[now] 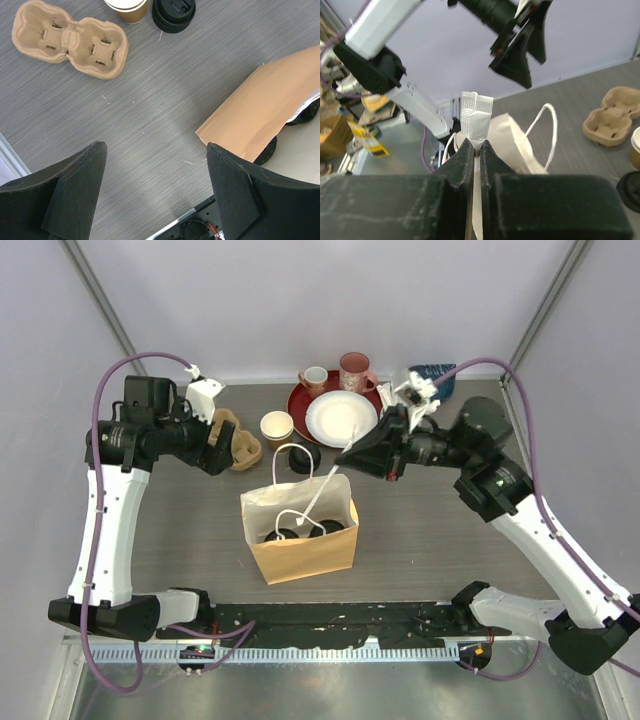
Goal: Pack the takeout coffee
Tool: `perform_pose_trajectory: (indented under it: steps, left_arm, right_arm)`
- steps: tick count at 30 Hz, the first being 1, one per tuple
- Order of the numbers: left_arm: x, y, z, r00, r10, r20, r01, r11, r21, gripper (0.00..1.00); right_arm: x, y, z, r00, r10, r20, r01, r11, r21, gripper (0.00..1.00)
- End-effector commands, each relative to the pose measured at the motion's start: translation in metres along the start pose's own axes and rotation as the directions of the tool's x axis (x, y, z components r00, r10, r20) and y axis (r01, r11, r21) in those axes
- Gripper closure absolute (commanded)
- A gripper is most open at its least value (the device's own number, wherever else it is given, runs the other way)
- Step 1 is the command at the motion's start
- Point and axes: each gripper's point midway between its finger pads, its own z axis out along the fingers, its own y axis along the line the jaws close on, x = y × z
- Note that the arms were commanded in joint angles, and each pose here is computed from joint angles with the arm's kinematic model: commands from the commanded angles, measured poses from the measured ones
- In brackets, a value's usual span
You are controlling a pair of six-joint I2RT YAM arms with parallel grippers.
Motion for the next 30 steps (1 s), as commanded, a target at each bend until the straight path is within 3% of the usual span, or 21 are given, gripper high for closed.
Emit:
perform_pose_trajectory:
  steps: [1,5,9,13,17,21,23,26,30]
  left_arm:
    - [-0.008,-0.001,-0.006,0.999,0.011,0.048,-0.011,1.0,-0.001,0.16]
    - [-0.007,-0.001,-0.005,0.999,0.01,0.045,-0.01,1.0,-0.001,0.16]
    - [-0.008,-0.001,-0.008,0.999,0.015,0.049,-0.015,1.0,-0.006,0.16]
    - [-0.007,-0.001,-0.008,0.999,0.017,0.043,-0.017,1.0,-0.007,0.16]
    - [-0.007,-0.001,-0.008,0.999,0.014,0.046,-0.014,1.0,-0.005,0.16]
    - [-0.006,-0.001,-0.007,0.999,0.018,0.041,-0.018,1.0,-0.003,0.16]
    - [-0.006,-0.001,-0.007,0.999,0.019,0.04,-0.019,1.0,-0.002,0.16]
    - [-0.006,-0.002,-0.006,0.999,0.017,0.038,-0.017,1.0,0.006,0.16]
    - [-0.005,-0.003,-0.005,0.999,0.02,0.038,-0.02,1.0,0.009,0.16]
  right_arm:
    - [0.016,0.005,0.019,0.993,-0.109,-0.051,0.109,0.994,-0.01,0.99]
    - [0.033,-0.007,0.031,0.987,-0.157,-0.031,0.156,0.987,-0.023,0.99]
    - [0.06,-0.033,0.043,0.989,-0.118,-0.084,0.12,0.993,0.018,0.99]
    - [0.065,-0.035,0.05,0.99,-0.137,-0.046,0.136,0.991,-0.015,0.99]
    - [0.077,-0.046,0.051,0.986,-0.143,-0.091,0.145,0.989,0.012,0.98]
    - [0.079,-0.049,0.048,0.979,-0.144,-0.143,0.149,0.988,0.03,0.52]
    - [0.078,-0.052,0.044,0.976,-0.145,-0.165,0.156,0.986,0.054,0.38]
    - [0.054,-0.062,0.037,0.975,-0.162,-0.152,0.184,0.972,0.146,0.31]
    - [0.022,-0.086,0.02,0.976,-0.174,-0.131,0.207,0.931,0.3,0.29]
